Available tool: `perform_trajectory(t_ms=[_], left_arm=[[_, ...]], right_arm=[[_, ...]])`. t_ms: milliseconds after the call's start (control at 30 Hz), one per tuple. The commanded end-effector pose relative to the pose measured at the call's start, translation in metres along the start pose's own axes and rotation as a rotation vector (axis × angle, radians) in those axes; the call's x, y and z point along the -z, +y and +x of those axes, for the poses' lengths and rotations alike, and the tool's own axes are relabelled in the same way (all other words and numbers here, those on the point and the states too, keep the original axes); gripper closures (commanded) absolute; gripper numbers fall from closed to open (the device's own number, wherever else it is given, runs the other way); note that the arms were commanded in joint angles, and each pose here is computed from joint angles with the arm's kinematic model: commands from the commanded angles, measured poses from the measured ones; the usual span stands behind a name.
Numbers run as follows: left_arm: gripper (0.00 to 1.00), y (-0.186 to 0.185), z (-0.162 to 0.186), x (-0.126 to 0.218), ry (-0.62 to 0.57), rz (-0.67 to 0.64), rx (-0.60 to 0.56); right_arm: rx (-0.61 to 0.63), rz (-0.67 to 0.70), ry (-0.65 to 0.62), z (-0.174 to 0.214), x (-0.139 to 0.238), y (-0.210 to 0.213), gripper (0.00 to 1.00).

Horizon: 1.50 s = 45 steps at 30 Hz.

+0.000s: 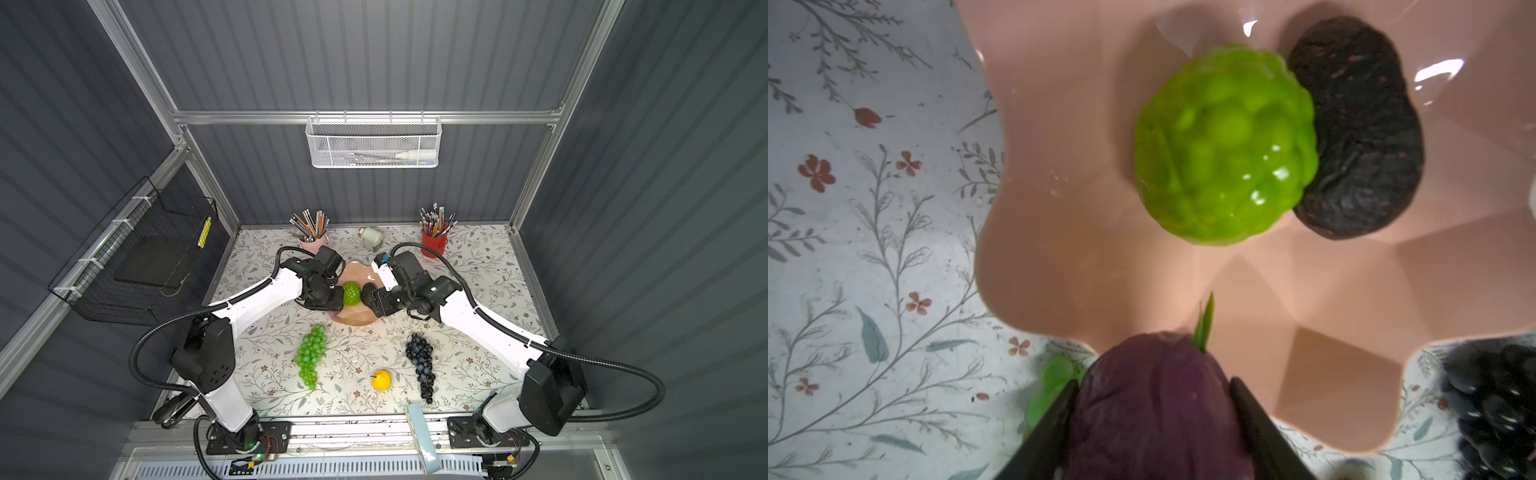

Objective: Place and organize the fake fruits in the fruit bowl
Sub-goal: 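Place purple fruit in bowl with left gripper while right reaches yellow pear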

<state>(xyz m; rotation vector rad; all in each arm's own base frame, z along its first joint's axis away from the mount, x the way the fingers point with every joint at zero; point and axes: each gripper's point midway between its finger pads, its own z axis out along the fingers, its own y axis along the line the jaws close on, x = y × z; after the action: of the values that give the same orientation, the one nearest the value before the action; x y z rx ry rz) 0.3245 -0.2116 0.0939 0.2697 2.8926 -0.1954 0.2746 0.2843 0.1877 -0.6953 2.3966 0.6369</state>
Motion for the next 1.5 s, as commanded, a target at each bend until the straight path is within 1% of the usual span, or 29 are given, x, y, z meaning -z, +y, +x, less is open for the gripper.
perform_trajectory(t_ms=[0,33,200,300,367,533,733,933,1000,1067,1167,1333,1367,1400,1433,1467], left_arm=[[0.53,-0.014,-0.011,-0.006,-0.011,0.051,-0.051],[0.52,-0.019,-0.022,-0.003,-0.034,0.062,-0.053],[0.5,-0.02,-0.028,-0.015,-0.038,0.058,-0.048],[0.48,-0.02,-0.029,-0.021,-0.037,0.056,-0.047],[0.46,-0.021,-0.03,-0.025,-0.031,0.063,-0.045],[0.41,-0.024,-0.029,-0.036,-0.017,0.075,-0.042],[0.33,-0.022,-0.028,-0.043,-0.013,0.066,-0.044],[0.25,-0.023,-0.026,-0.046,-0.005,0.072,-0.041],[0.21,-0.023,-0.027,-0.043,-0.007,0.074,-0.037],[0.19,-0.024,-0.028,-0.036,-0.015,0.079,-0.034],[0.15,-0.024,-0.031,-0.026,-0.029,0.075,-0.032],[0.11,-0.023,-0.032,-0.006,-0.043,0.071,-0.03],[0.09,-0.023,-0.032,-0.002,-0.049,0.073,-0.028],[0.05,-0.023,-0.032,0.003,-0.054,0.075,-0.028],[0.03,-0.022,-0.032,0.007,-0.057,0.074,-0.029],[0.03,-0.022,-0.031,0.011,-0.06,0.072,-0.029]], right_arm=[[0.001,0.006,0.106,0.041,-0.002,0.011,0.3],[0.015,0.006,0.128,0.051,-0.003,0.017,0.29],[0.027,-0.004,0.205,0.091,-0.005,0.037,0.28],[0.043,0.012,0.24,0.11,-0.009,0.039,0.26],[0.063,0.028,0.268,0.12,-0.013,0.039,0.26],[0.128,0.048,0.321,0.132,-0.022,0.038,0.23],[0.14,0.014,0.356,0.143,-0.029,0.048,0.23],[0.154,0.017,0.403,0.163,-0.036,0.052,0.23],[0.164,0.028,0.422,0.169,-0.039,0.05,0.24],[0.167,0.039,0.444,0.175,-0.043,0.046,0.28],[0.169,0.04,0.468,0.183,-0.047,0.044,0.31],[0.174,0.042,0.484,0.189,-0.049,0.045,0.32],[0.175,0.048,0.488,0.191,-0.05,0.044,0.32],[0.178,0.051,0.494,0.193,-0.05,0.044,0.32],[0.182,0.055,0.501,0.196,-0.05,0.044,0.32],[0.191,0.062,0.507,0.199,-0.051,0.044,0.33]])
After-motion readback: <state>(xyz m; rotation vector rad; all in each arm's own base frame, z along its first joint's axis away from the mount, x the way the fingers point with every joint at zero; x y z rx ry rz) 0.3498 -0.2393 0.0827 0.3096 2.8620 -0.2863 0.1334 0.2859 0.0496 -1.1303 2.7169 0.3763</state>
